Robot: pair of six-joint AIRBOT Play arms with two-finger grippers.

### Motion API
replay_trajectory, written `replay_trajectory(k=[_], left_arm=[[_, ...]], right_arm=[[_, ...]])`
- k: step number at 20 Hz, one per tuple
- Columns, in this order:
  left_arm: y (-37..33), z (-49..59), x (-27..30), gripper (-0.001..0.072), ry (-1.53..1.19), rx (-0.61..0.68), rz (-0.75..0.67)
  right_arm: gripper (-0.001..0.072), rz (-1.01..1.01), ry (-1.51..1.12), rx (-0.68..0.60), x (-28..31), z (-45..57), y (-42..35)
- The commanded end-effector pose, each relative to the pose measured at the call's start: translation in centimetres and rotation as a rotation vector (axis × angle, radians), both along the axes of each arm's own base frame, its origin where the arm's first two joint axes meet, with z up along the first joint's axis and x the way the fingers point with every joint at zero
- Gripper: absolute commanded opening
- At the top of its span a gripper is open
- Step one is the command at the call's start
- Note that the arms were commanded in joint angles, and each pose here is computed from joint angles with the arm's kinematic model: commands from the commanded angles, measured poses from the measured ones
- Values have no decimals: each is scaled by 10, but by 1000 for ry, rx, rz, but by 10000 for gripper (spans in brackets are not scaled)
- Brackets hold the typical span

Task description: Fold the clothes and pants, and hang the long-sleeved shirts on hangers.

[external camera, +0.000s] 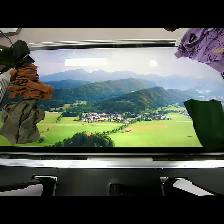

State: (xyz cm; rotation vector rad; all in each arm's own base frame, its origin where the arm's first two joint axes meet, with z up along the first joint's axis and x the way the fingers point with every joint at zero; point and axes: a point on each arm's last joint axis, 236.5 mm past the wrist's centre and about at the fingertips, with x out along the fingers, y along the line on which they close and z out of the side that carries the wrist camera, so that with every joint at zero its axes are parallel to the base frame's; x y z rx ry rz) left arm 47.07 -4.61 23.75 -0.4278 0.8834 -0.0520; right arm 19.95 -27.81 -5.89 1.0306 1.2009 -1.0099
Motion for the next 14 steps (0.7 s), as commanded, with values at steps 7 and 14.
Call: replay_trajectory(k=[7,14], left_arm=[[0,0,0,19,0,0,-1],[0,0,0,19,0,0,-1]], right_arm=[[34,42,174,0,-49,-19,11],[50,70,257,-32,-68,-16,3]])
